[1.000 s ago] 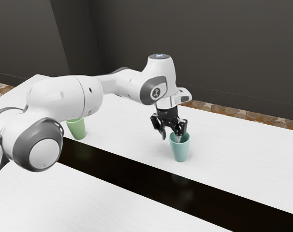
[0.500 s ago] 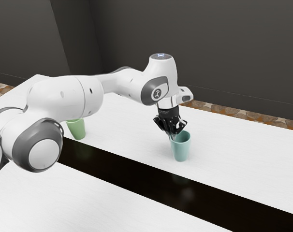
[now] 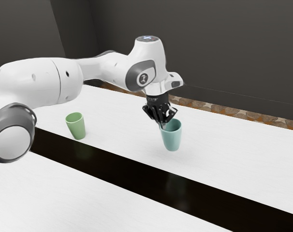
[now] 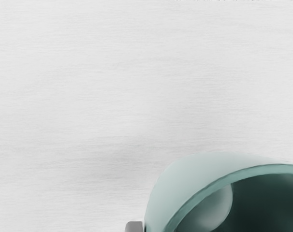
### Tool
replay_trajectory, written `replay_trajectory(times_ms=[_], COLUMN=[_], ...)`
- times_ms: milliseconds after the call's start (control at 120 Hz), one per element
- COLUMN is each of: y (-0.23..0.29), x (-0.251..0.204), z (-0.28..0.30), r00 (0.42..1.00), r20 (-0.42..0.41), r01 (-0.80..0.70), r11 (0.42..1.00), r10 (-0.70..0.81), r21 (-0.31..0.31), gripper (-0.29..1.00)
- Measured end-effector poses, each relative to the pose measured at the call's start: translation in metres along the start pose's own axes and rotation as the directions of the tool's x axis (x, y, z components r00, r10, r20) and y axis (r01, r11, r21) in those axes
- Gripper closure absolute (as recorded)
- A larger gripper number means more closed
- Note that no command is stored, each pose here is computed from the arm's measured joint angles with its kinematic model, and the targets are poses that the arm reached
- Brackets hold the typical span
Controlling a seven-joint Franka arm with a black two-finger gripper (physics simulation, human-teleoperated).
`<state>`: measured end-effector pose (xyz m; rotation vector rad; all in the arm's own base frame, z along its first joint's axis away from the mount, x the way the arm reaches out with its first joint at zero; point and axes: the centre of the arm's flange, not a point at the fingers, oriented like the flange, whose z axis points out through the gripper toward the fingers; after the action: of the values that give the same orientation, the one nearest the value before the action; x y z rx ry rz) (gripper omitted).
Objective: Place the right cup onto the left cup
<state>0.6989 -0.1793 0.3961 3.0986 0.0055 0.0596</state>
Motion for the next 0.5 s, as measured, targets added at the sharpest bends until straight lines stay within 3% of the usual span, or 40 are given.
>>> replay_trajectory(times_ms=[500], y=[-0.094], x=[-0.073], z=[-0.127], r00=[0.996], r20=[-0.047], r01=[0.071], r11=[0.997], r10=[-0.072], r21=[-0.004], gripper=[0.79])
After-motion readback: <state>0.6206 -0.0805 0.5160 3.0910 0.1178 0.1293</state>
